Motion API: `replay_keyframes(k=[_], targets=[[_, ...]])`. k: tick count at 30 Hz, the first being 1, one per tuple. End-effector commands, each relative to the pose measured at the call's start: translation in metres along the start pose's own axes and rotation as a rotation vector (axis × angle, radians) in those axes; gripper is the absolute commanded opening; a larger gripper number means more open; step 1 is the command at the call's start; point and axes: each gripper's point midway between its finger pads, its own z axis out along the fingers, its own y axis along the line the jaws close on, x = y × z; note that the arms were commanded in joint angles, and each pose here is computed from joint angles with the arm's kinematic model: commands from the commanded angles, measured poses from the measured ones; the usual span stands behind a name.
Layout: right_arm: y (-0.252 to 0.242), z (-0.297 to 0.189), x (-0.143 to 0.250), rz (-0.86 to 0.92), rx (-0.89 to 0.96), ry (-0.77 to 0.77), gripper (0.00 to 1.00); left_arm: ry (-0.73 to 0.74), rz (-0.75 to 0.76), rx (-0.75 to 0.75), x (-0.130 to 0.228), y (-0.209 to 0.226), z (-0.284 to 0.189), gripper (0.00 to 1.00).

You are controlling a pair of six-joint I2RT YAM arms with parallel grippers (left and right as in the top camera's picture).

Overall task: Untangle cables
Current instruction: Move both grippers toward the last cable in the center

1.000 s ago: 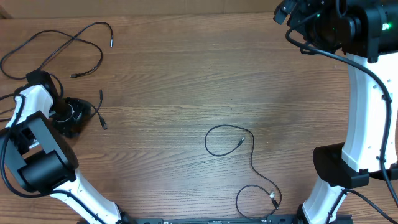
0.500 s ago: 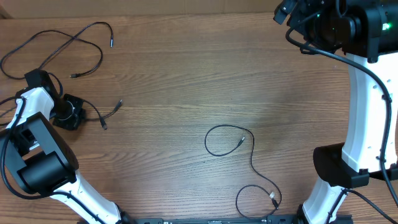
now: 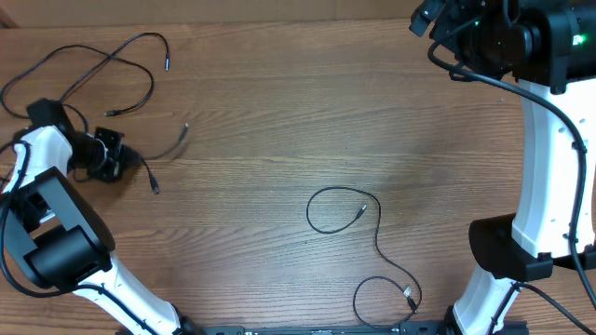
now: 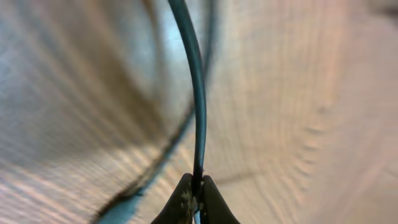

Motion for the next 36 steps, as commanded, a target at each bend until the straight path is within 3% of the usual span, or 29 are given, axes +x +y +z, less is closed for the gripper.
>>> replay_keyframes(k=[1, 2, 5, 7, 8, 12, 14, 18, 24, 32, 36], targets=[[0.003, -0.007, -0.002, -0.011, -0.015, -0.019, 1.00, 0.031, 0.105, 0.106, -0.002, -0.026, -0.011, 0.12], [0.003, -0.007, -0.002, -0.011, -0.015, -0.019, 1.00, 0.038, 0.134, 0.119, 0.000, -0.029, -0.014, 0.27], [0.003, -0.007, -0.002, -0.011, -0.015, -0.019, 1.00, 0.044, 0.167, 0.114, 0.001, -0.032, -0.019, 0.56], [0.003, -0.007, -0.002, -0.011, -0.015, -0.019, 1.00, 0.049, 0.176, 0.107, 0.003, -0.032, -0.021, 0.90], [0.003, -0.007, -0.002, -0.011, -0.015, -0.019, 1.00, 0.053, 0.181, 0.104, 0.004, -0.031, -0.021, 0.97], [0.003, -0.007, -0.002, -0.011, -0.015, -0.019, 1.00, 0.099, 0.225, 0.085, 0.017, -0.027, -0.020, 0.99], [0.003, -0.007, -0.002, -0.011, -0.015, -0.019, 1.00, 0.156, 0.322, 0.104, 0.035, -0.032, -0.017, 1.00], [0.003, -0.007, -0.002, -0.010, -0.015, -0.019, 1.00, 0.295, 0.574, 0.170, 0.089, -0.050, -0.009, 1.00], [0.003, -0.007, -0.002, -0.011, -0.015, -0.019, 1.00, 0.441, 0.839, 0.134, 0.173, -0.069, 0.020, 0.98], [0.003, -0.007, -0.002, -0.011, -0.016, -0.019, 1.00, 0.498, 1.111, -0.026, 0.257, -0.068, 0.056, 0.98], [0.003, -0.007, -0.002, -0.011, -0.015, -0.019, 1.00, 0.484, 1.168, -0.142, 0.286, -0.060, 0.069, 0.97]])
